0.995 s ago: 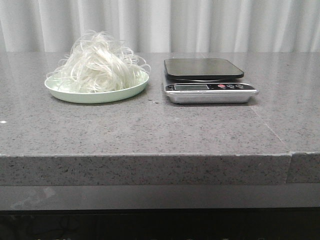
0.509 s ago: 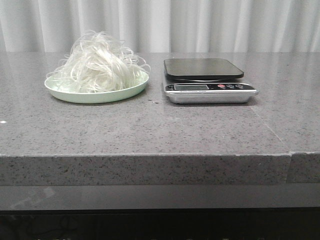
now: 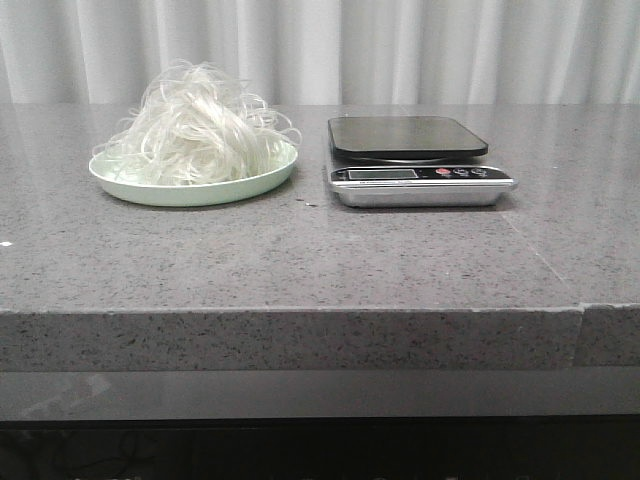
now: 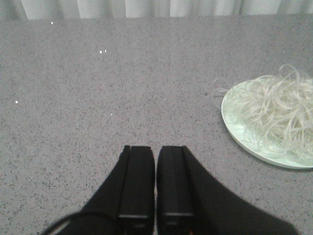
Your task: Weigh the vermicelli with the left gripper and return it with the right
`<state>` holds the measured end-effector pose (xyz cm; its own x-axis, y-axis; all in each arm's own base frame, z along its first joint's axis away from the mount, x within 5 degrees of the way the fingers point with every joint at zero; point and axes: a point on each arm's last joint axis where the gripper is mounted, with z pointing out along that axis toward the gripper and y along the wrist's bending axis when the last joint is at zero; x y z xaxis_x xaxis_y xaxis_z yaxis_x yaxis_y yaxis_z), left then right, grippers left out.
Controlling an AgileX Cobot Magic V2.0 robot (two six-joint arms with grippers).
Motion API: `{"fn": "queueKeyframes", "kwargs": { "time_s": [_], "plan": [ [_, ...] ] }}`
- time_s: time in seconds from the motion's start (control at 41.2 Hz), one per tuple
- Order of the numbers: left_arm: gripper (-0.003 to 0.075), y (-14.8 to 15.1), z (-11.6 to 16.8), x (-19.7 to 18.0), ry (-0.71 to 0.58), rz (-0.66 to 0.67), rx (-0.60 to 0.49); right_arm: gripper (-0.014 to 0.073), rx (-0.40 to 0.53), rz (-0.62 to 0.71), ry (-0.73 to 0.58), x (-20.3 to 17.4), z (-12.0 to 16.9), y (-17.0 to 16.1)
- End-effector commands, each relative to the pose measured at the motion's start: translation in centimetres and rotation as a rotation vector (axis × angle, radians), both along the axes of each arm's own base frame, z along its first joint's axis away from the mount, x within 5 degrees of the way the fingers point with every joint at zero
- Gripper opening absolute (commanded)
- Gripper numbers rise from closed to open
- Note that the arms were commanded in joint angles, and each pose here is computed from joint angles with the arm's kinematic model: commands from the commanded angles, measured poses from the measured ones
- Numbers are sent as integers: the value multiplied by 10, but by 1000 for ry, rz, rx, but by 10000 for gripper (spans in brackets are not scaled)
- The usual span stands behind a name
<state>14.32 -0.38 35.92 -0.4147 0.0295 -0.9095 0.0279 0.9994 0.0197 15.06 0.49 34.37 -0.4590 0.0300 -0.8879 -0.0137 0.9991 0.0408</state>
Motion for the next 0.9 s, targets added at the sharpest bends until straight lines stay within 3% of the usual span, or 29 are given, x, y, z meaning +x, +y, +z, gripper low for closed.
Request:
{"fn": "queueKeyframes", "kwargs": {
  "time_s": [0.0, 0.17, 0.243, 0.34, 0.412, 0.606, 0.873],
  "plan": [
    [142, -1, 8, 11, -56, -1, -17, 162, -17, -4, -56, 10, 10, -1],
    [178, -1, 3, 21, -33, -1, -16, 196, -19, -4, -21, 18, 4, -1],
    [269, -2, 4, 24, -48, -2, -25, 295, -19, -4, -19, 19, 3, -1],
    [448, -3, 6, 26, -82, -3, -40, 472, -19, -4, -26, 19, 4, -1],
    [514, -3, 8, 27, -91, -8, -37, 539, -18, -4, -28, 19, 4, -1],
    [503, -23, 7, 39, -87, -119, -37, 545, -18, -4, -33, 19, 5, -1],
    [503, -81, 6, 70, -66, -349, -44, 545, -18, -4, -40, 19, 5, -1]
  ]
}}
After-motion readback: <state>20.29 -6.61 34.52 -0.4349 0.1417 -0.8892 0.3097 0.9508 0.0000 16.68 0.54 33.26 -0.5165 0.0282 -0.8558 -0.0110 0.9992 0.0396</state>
